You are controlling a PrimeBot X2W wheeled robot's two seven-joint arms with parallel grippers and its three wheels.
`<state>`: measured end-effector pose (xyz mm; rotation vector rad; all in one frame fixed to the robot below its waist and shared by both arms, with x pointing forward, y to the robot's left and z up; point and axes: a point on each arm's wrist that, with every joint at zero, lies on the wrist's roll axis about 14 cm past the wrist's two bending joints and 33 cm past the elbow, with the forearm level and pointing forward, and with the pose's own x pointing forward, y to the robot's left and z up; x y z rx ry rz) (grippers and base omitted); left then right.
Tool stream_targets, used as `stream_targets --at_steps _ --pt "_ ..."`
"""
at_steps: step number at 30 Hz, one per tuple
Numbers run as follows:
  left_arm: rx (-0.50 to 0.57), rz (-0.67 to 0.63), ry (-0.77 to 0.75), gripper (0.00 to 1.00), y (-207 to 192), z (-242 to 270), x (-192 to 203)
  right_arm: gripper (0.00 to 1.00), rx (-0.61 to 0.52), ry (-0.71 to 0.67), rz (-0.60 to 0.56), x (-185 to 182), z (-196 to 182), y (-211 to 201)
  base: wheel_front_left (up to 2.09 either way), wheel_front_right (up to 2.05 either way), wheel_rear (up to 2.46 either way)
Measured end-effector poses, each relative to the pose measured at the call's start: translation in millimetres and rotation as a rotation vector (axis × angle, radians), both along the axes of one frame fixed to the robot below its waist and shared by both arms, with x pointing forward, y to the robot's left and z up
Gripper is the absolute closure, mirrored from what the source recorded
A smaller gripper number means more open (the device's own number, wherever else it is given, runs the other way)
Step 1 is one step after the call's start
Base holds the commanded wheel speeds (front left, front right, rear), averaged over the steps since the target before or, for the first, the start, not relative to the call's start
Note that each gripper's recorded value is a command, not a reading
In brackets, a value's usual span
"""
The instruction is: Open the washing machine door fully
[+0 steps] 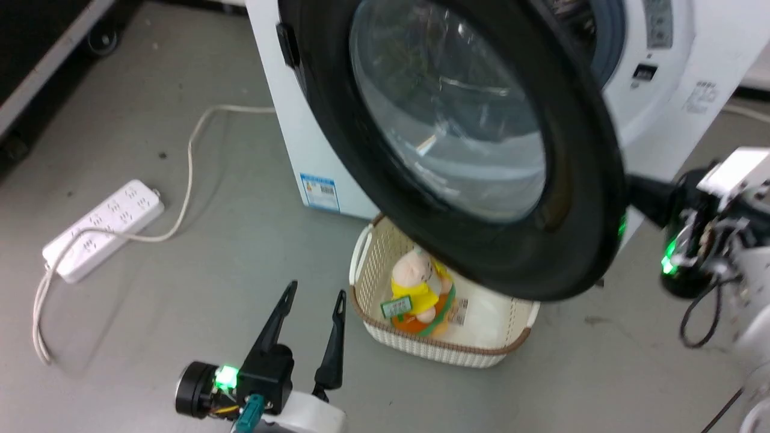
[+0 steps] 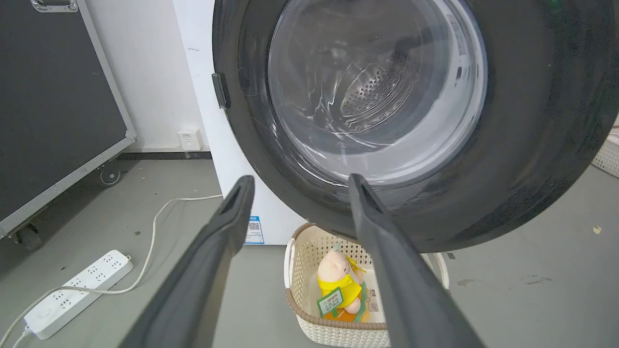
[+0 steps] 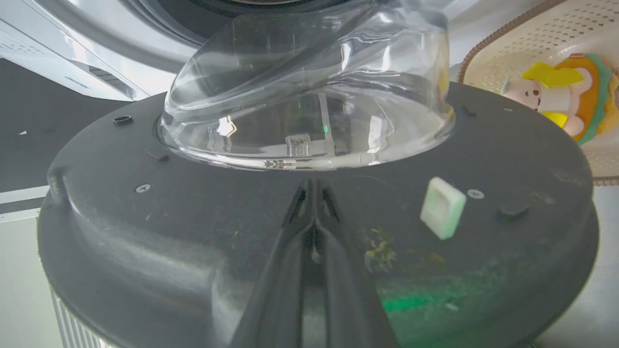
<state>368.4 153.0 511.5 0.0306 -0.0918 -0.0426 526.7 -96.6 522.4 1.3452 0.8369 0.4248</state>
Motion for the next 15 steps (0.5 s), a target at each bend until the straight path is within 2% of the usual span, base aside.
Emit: stream_targets --at_steps 4,12,15 --pt "-0.005 0.001 -0.025 0.0 -1 8 -13 1.0 0.036 -0.012 0.052 -28 2 19 0.0 0.0 0.0" --pt "-0.01 -0.003 -0.057 0.0 -2 17 -31 1.0 0.052 -0.019 0.212 -81 -8 51 0.0 0.0 0.0" --pt "-0.013 0.003 -0.058 0.0 0 17 -37 1.0 0.09 -0.023 0.292 -95 -6 67 0.0 0.0 0.0"
